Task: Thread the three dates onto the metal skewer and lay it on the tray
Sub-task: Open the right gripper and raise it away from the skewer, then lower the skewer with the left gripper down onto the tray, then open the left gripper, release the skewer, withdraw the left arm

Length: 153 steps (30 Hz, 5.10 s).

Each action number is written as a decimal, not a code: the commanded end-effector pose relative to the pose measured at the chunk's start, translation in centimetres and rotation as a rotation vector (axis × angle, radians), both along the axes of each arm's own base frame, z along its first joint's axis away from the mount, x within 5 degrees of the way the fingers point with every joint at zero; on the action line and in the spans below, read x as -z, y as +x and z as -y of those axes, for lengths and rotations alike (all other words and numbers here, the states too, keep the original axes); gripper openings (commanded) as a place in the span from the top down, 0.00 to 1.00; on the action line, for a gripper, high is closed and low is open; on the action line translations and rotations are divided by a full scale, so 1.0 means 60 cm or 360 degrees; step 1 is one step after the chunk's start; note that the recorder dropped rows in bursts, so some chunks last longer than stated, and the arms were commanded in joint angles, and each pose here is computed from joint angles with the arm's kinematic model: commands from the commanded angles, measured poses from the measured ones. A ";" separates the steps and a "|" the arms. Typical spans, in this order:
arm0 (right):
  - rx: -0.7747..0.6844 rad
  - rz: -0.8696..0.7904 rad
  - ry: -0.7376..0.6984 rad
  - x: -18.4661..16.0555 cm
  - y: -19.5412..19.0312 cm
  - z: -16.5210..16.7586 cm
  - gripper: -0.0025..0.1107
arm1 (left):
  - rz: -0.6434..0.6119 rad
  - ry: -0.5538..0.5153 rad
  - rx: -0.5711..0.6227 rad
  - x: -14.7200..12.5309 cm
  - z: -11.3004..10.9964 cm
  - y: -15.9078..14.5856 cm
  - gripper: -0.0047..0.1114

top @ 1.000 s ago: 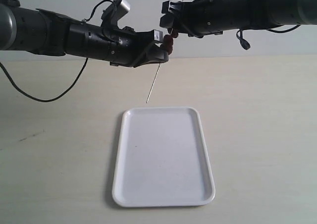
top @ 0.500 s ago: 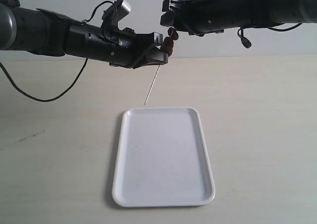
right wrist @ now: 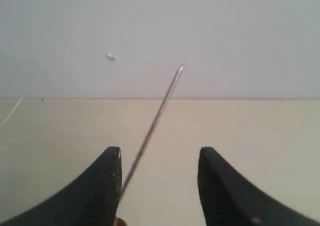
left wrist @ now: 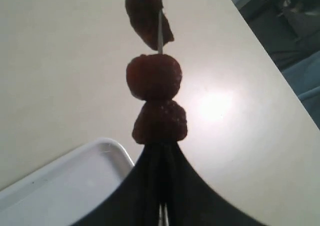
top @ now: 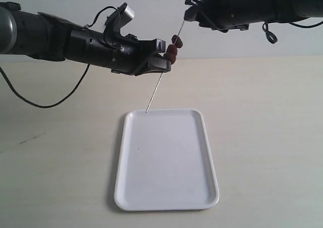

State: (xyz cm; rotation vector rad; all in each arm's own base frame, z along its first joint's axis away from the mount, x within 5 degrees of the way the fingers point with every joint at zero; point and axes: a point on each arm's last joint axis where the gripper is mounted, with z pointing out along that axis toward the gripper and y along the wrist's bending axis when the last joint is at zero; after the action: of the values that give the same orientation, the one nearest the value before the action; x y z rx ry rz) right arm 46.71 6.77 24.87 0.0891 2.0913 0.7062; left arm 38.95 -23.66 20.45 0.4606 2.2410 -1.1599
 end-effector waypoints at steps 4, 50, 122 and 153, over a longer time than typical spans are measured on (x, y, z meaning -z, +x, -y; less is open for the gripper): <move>0.0083 -0.0063 -0.0002 -0.003 -0.002 0.051 0.56 | -0.0094 0.0016 -0.0034 0.027 -0.009 -0.011 0.96; -0.0121 -0.0172 0.0054 0.001 -0.016 0.043 0.56 | -0.0291 0.0195 0.0054 0.158 0.006 -0.143 0.96; -0.0225 -0.0215 0.0060 0.000 -0.025 0.035 0.56 | -0.0683 0.0245 0.0063 0.156 -0.064 -0.134 0.38; 0.0043 0.0794 -0.0479 -0.058 -0.563 0.062 0.98 | 0.1095 0.0274 -0.0562 -0.108 -0.295 -0.442 0.96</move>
State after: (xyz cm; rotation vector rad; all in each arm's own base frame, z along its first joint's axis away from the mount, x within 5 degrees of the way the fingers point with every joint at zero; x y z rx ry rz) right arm 15.16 3.19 29.15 -0.2610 1.7210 0.3256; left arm 14.29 -6.86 26.98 0.5029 1.7616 -0.5532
